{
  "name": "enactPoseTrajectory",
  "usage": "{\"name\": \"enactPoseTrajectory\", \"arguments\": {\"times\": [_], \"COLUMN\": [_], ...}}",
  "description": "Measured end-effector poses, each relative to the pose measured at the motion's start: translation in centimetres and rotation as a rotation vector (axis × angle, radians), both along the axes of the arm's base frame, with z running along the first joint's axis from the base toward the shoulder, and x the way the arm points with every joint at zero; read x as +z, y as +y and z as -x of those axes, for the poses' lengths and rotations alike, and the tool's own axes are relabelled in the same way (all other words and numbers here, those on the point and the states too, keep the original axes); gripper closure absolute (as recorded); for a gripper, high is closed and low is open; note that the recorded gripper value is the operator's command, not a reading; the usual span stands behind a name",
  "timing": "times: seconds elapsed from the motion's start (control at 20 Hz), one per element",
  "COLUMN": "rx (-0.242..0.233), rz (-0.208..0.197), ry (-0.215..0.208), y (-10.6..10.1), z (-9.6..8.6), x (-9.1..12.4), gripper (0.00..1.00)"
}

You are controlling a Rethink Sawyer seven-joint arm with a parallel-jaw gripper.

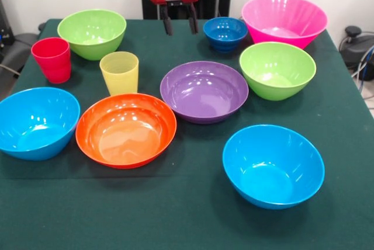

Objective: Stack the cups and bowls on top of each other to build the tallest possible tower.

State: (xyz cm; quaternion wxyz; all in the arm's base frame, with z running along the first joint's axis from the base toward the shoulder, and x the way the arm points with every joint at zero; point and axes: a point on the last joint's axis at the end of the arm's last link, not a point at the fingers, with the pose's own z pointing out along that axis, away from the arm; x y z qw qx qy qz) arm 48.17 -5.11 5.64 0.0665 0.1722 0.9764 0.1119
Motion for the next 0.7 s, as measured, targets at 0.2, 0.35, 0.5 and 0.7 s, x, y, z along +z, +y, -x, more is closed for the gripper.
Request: {"name": "enactPoseTrajectory", "arguments": {"times": [0.2,0.35,0.5,0.7], "rx": [0.008,0.013,0.019,0.039], "rz": [0.004,0.005,0.002,-0.001], "ry": [-0.012,-0.01,-0.003,0.014], "y": [0.2,0.4,0.7,0.8], "z": [-0.3,-0.2,0.2,1.6], "x": [0.5,0.5,0.4,0.2], "gripper": [0.0,0.0,0.0,0.0]}}
